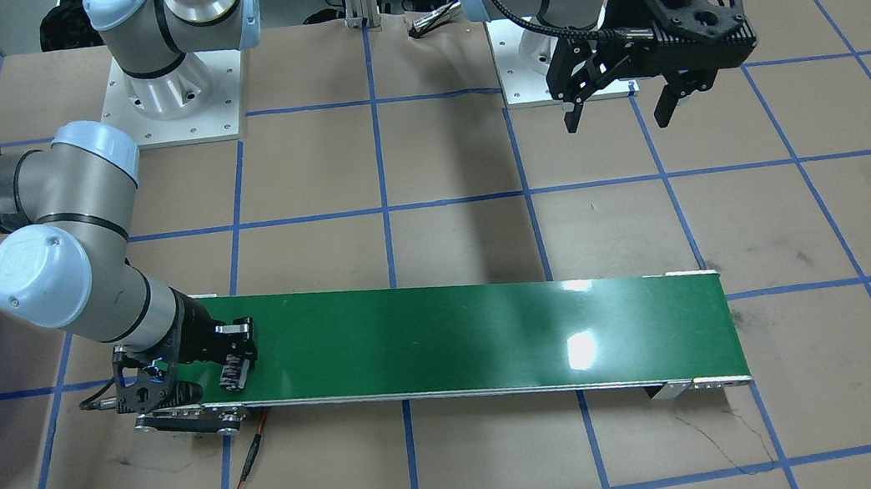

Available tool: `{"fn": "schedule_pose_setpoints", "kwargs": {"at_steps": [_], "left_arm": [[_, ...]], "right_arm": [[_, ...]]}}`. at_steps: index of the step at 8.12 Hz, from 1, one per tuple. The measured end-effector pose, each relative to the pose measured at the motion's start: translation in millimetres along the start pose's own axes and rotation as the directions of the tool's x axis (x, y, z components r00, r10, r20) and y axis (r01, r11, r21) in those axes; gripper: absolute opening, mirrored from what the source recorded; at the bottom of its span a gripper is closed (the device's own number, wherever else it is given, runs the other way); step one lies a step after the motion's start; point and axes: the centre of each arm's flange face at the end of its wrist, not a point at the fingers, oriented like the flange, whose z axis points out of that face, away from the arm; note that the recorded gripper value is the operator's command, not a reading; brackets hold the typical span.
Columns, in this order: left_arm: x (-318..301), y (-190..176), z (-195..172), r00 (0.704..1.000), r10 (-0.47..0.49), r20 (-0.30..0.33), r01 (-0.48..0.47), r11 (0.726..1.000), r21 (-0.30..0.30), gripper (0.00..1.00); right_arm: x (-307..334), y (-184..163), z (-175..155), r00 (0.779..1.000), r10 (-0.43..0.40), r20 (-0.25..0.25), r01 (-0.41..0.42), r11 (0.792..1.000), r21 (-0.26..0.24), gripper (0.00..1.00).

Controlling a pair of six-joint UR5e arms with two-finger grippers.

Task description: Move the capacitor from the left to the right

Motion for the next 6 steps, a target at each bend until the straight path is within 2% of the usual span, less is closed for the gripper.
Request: {"fn": "schedule_pose_setpoints", "kwargs": {"at_steps": [2, 4, 6], "left_arm": [[0, 1, -1, 1.000, 0.001, 0.001, -0.001, 1.000, 0.001, 1.00], [0, 1, -1, 1.000, 0.001, 0.001, -0.001, 1.000, 0.001, 1.00], [0, 1, -1, 1.000, 0.001, 0.002, -0.001, 1.000, 0.001, 1.00]], "right_arm": [[9, -5, -19, 0.998, 0.013, -0.058, -0.012, 1.000, 0.013, 0.00], [47, -11, -79, 0.993, 0.013, -0.114, -0.014, 1.000, -0.007, 0.00], [131, -11, -136, 0.980, -0.108, -0.165, 0.106, 0.994, -0.023, 0.00]]}}
